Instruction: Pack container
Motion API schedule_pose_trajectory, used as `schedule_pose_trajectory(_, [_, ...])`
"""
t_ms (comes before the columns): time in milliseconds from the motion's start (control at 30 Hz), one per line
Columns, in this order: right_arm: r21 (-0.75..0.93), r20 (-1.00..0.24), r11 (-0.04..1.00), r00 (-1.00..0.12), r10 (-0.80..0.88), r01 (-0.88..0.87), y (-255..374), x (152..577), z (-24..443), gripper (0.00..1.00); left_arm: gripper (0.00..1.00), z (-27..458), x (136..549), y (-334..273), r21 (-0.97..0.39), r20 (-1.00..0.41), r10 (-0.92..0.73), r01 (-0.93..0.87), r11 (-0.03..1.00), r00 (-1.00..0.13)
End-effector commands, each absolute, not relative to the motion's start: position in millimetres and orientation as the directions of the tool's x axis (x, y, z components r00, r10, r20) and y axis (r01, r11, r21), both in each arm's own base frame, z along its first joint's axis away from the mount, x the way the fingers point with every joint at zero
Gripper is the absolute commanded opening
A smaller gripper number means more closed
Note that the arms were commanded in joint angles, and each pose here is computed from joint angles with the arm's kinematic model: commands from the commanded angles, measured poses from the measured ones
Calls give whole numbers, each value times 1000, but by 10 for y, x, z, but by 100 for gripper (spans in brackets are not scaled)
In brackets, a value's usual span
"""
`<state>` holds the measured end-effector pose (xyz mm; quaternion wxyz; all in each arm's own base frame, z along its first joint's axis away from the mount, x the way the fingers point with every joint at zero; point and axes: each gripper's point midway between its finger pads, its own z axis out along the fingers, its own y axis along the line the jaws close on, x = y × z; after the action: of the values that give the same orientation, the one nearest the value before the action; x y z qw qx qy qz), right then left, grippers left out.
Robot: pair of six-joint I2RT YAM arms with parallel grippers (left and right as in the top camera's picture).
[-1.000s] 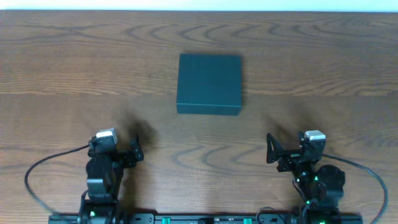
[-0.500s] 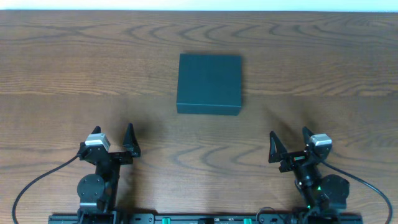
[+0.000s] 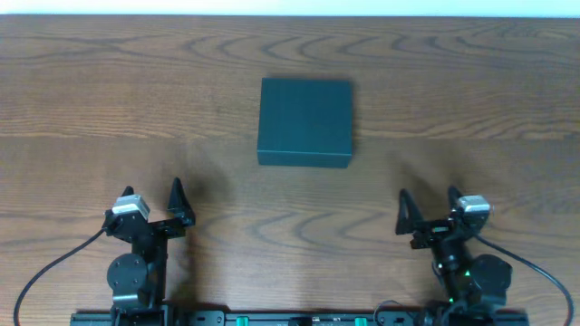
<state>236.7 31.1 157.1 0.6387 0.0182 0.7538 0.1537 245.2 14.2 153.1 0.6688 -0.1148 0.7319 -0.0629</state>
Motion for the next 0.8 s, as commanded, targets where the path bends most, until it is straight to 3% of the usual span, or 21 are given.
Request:
schedule_pose_trajectory(0, [264, -955, 930, -203, 215, -256, 530, 2328, 1560, 99, 96, 1360, 2429, 189, -241, -958, -257, -128, 962, -130])
schedule_pose_trajectory(767, [264, -955, 927, -206, 213, -268, 561, 2321, 1558, 99, 96, 1357, 2429, 191, -241, -957, -258, -129, 962, -131])
